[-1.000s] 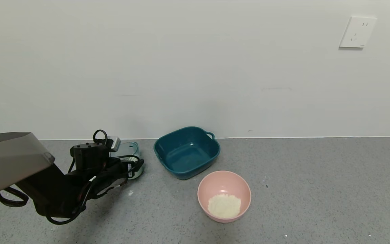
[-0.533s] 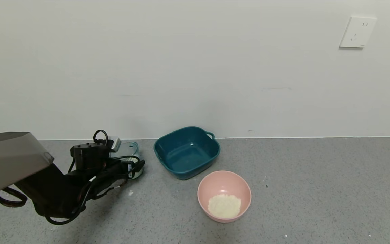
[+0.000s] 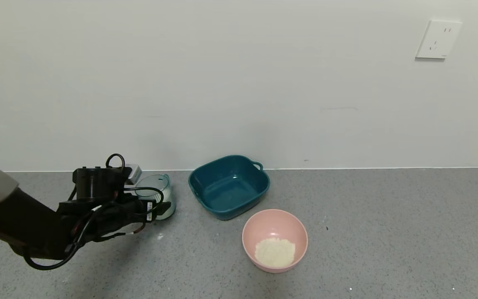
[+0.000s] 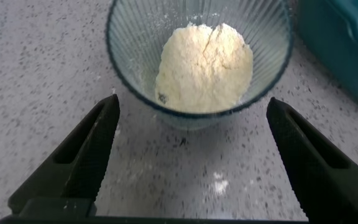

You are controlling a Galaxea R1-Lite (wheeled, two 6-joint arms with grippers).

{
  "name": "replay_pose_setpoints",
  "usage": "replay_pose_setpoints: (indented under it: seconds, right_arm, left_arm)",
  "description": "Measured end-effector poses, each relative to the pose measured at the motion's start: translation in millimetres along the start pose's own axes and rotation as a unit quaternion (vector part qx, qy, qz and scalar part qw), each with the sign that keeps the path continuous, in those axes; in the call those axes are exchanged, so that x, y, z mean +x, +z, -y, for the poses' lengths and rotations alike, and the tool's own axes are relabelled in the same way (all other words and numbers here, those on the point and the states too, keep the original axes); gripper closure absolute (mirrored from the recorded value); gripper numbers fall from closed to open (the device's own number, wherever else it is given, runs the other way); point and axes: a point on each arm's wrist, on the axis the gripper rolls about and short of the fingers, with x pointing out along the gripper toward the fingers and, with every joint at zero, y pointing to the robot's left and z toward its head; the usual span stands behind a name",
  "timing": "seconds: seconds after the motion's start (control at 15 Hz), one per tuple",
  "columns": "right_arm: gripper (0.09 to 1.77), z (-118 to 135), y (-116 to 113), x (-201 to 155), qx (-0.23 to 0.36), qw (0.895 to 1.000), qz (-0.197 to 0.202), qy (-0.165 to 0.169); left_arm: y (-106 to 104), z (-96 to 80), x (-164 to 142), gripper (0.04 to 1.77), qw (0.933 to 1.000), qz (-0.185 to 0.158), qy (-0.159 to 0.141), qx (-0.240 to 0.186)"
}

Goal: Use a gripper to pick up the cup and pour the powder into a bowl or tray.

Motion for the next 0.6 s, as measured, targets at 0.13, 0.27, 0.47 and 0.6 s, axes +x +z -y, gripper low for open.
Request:
replay_pose_setpoints:
  seconds: [0.13, 0.27, 0.47, 0.6]
  right_arm:
    - [0.15, 0.0, 0.0, 0.0, 0.000, 1.000, 0.000, 0.000]
    - [0.15, 0.0, 0.0, 0.0, 0.000, 1.000, 0.000, 0.000]
    - [0.15, 0.0, 0.0, 0.0, 0.000, 1.000, 0.000, 0.000]
    - [0.15, 0.0, 0.0, 0.0, 0.000, 1.000, 0.000, 0.000]
  left_arm:
    - [11.1, -0.7, -19.1, 0.12, 0.9999, -0.017, 0.002, -0.001]
    - [22.8, -1.1, -41.1, 0.11, 0.9997, -0.026, 0.003, 0.001]
    - [38.8, -0.5, -81.6, 0.11, 0.9994, -0.032, 0.003, 0.015]
    - [47.3, 0.0, -113.3, 0.11, 0.9994, -0.027, 0.003, 0.021]
